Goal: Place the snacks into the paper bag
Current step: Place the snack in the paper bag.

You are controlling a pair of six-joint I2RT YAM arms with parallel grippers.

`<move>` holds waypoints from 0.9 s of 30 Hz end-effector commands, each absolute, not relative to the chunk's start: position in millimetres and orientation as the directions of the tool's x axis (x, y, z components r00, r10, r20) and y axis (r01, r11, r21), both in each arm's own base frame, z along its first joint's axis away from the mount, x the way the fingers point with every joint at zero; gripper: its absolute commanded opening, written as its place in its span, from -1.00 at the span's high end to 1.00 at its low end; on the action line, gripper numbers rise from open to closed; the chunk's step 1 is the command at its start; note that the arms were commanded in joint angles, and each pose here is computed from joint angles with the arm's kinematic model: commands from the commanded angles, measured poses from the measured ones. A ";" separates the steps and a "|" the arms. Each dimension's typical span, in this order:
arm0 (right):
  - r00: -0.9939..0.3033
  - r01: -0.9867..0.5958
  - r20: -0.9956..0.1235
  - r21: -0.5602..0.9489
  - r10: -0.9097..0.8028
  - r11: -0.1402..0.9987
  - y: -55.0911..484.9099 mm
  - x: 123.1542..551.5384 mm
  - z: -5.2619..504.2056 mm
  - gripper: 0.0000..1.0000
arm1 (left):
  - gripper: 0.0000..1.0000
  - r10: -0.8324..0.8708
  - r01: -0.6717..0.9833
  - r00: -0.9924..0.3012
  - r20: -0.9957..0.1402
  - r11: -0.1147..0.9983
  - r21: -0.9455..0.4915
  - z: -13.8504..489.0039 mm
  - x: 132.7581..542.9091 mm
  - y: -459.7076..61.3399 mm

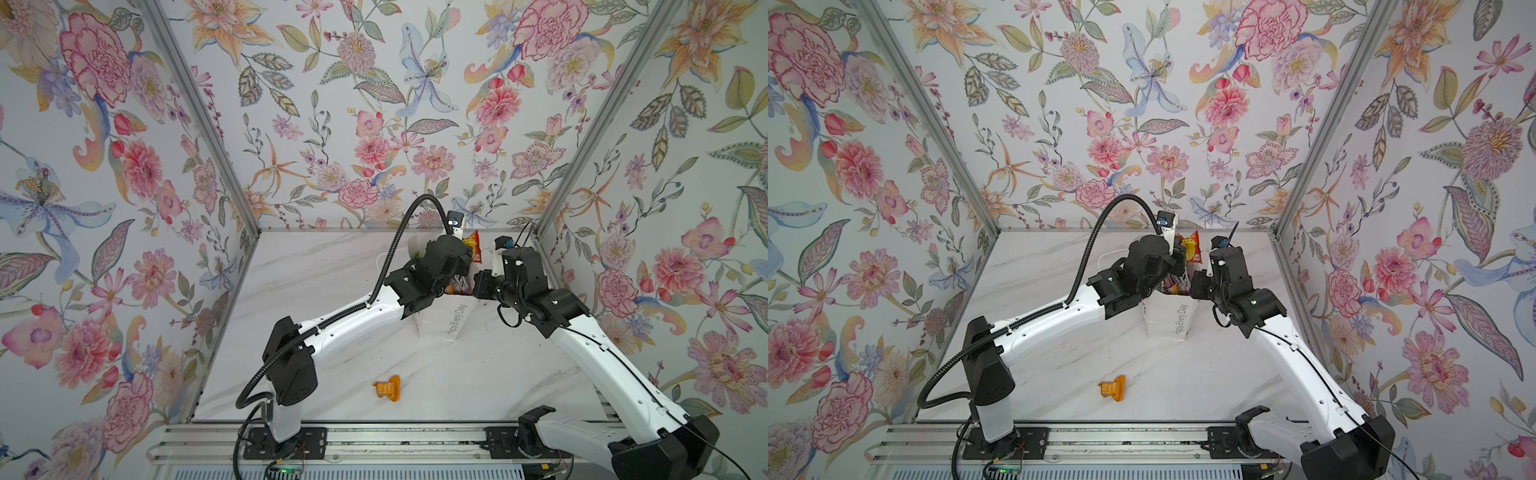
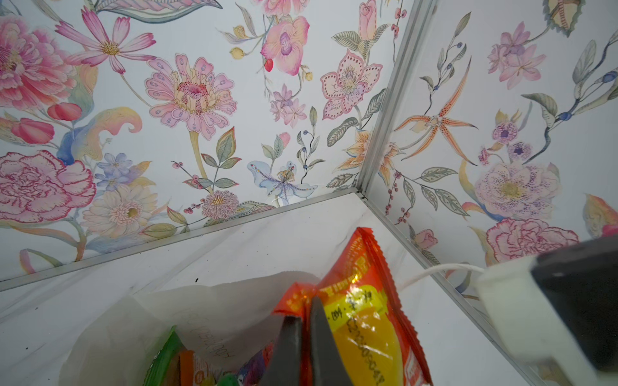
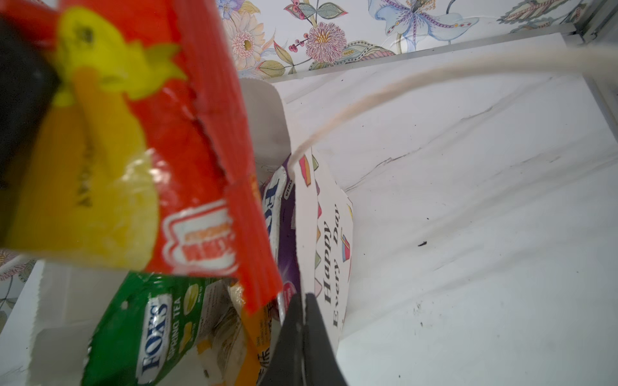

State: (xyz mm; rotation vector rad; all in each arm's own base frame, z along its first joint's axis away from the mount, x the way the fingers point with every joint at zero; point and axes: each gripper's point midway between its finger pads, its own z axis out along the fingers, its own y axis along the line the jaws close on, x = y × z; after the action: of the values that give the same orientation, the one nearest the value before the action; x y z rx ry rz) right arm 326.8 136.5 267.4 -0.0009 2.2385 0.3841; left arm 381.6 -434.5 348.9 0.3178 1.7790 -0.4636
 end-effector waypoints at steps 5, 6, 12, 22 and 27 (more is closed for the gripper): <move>-0.651 -0.134 -0.748 0.284 0.132 0.949 137.1 318.5 268.9 1.00 | 0.84 -0.034 0.421 -0.344 -0.938 0.888 -0.186 336.9 400.1 -436.0; -0.650 -0.134 -0.748 0.284 0.132 0.949 137.0 318.6 268.9 1.00 | 0.78 -0.022 0.428 -0.352 -0.936 0.885 -0.182 334.4 400.0 -438.6; -0.649 -0.133 -0.749 0.283 0.132 0.950 136.3 318.4 269.5 1.00 | 0.22 -0.020 0.403 -0.347 -0.938 0.900 -0.168 339.6 399.2 -429.1; -0.645 -0.136 -0.753 0.280 0.129 0.950 137.1 321.2 273.0 1.00 | -0.19 -0.009 0.388 -0.328 -0.945 0.911 -0.143 350.9 389.7 -406.6; -0.643 -0.136 -0.755 0.275 0.126 0.952 136.2 321.4 273.1 1.00 | -0.29 -0.006 0.351 -0.332 -0.943 0.927 -0.130 352.9 380.6 -383.9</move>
State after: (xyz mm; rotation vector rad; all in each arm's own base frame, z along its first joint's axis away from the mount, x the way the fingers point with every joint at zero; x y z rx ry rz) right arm 326.6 136.4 267.3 -0.0013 2.2392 0.3836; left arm 385.4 -409.2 336.6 0.2920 1.8945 -0.4126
